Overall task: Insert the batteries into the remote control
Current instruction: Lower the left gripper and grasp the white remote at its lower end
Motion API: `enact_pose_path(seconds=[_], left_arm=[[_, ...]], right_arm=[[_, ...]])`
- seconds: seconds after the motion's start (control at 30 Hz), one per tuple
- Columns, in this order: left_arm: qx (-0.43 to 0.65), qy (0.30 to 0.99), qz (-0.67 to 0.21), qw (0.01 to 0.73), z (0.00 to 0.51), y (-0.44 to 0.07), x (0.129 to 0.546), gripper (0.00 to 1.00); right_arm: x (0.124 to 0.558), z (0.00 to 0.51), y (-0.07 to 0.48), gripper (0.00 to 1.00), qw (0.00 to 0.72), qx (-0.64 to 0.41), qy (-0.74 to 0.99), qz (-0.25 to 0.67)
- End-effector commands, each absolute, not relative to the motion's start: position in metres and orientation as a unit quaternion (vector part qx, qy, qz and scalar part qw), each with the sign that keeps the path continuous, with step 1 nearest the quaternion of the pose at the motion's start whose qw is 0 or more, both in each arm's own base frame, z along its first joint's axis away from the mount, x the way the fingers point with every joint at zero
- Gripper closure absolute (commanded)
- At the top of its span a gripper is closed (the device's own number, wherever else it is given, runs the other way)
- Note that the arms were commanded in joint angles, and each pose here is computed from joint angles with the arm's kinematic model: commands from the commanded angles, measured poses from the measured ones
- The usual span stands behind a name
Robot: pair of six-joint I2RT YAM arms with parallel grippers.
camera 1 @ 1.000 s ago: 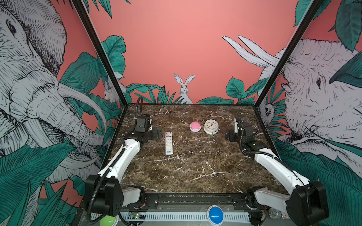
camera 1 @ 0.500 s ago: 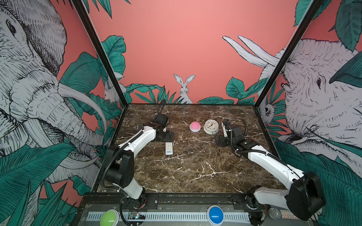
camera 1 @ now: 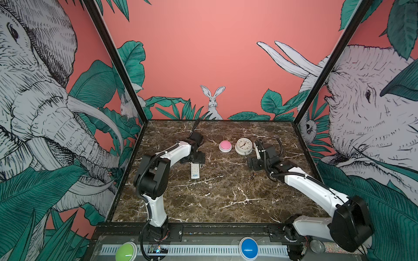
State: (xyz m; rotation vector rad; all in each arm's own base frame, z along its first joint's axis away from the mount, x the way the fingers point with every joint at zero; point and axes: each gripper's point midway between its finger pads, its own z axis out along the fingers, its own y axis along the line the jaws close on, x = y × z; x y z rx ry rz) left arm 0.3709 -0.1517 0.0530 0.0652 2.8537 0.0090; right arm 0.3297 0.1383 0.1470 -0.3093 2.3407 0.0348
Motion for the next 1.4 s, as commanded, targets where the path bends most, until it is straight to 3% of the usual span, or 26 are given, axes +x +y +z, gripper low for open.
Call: enact_pose_path(seconds=[0.0, 0.4, 0.93, 1.37], left_arm=[[0.008, 0.988, 0.011, 0.156, 0.059, -0.153, 0.381, 0.03], [0.007, 0.988, 0.033, 0.148, 0.042, -0.164, 0.382, 0.05], [0.000, 0.989, 0.043, 0.139, 0.025, -0.161, 0.379, 0.18], [-0.008, 0.989, 0.044, 0.144, 0.024, -0.158, 0.376, 0.35]], right_arm=[[0.335, 0.160, 0.142, 0.01, 0.395, -0.119, 0.911, 0.016], [0.337, 0.164, 0.144, 0.01, 0.402, -0.114, 0.908, 0.022], [0.337, 0.169, 0.143, 0.01, 0.410, -0.115, 0.904, 0.021], [0.336, 0.168, 0.143, 0.01, 0.412, -0.117, 0.903, 0.022]])
